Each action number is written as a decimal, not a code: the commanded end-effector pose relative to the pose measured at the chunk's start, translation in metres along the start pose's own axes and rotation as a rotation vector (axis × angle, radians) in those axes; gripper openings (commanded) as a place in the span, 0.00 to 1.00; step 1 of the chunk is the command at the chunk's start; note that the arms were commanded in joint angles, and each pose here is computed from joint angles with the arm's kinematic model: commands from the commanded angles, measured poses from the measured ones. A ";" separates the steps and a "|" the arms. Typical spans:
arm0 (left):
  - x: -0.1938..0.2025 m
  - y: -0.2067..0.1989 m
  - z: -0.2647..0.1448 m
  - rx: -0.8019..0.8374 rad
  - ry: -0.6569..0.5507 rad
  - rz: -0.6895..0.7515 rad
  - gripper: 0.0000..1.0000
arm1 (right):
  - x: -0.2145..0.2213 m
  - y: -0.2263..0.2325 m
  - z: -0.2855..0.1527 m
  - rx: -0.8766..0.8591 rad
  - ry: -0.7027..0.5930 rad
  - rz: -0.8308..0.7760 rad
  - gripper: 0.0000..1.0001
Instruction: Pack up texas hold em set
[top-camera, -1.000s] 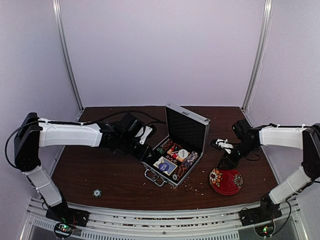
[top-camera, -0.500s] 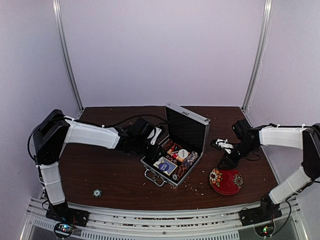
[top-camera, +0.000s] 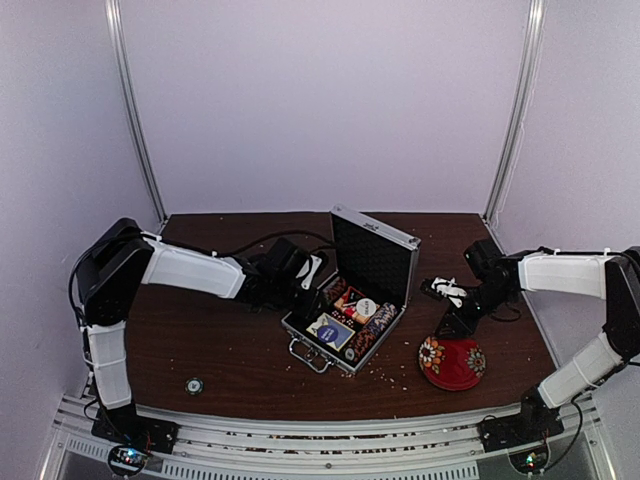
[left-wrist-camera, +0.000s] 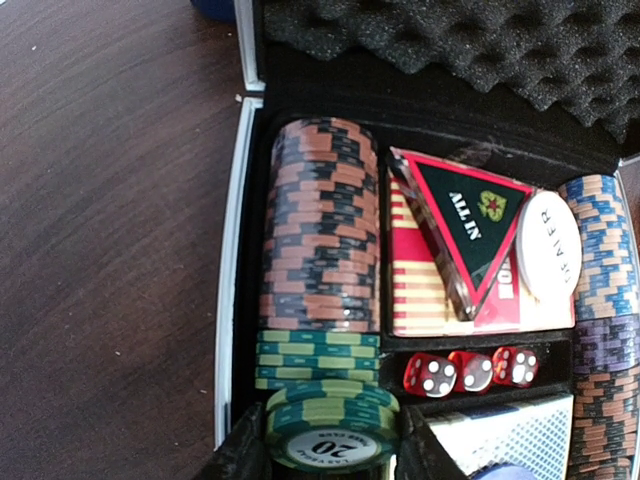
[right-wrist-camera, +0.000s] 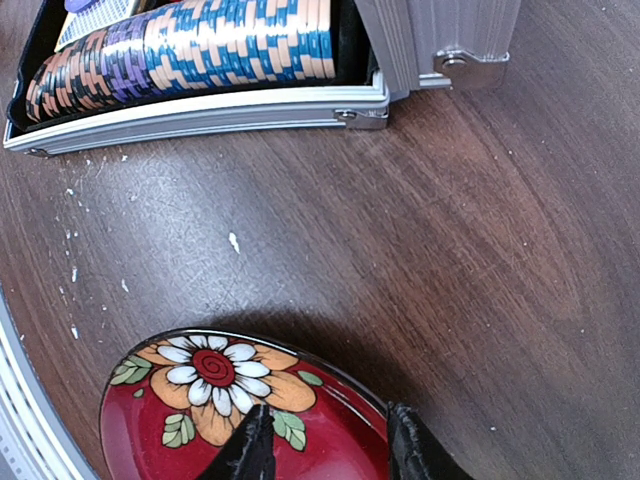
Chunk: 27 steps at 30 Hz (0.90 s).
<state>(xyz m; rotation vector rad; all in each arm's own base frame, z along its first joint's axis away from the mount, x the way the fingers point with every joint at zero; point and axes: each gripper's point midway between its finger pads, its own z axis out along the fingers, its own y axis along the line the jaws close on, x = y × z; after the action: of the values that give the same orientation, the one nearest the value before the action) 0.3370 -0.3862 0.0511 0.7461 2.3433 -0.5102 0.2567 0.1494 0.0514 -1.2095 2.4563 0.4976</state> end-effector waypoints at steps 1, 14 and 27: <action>-0.023 0.001 0.002 -0.007 -0.078 0.003 0.44 | -0.007 -0.001 -0.002 0.003 -0.007 -0.014 0.39; -0.025 0.000 -0.018 -0.004 -0.066 -0.001 0.57 | -0.008 0.000 -0.003 0.004 -0.012 -0.015 0.39; 0.074 0.038 -0.106 -0.199 0.292 -0.032 0.63 | -0.010 0.000 -0.006 0.008 -0.021 -0.023 0.39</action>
<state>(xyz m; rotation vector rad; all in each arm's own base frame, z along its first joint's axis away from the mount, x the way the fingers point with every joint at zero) 0.3046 -0.3359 0.1205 0.7183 2.3834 -0.4317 0.2565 0.1495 0.0514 -1.2096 2.4568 0.4989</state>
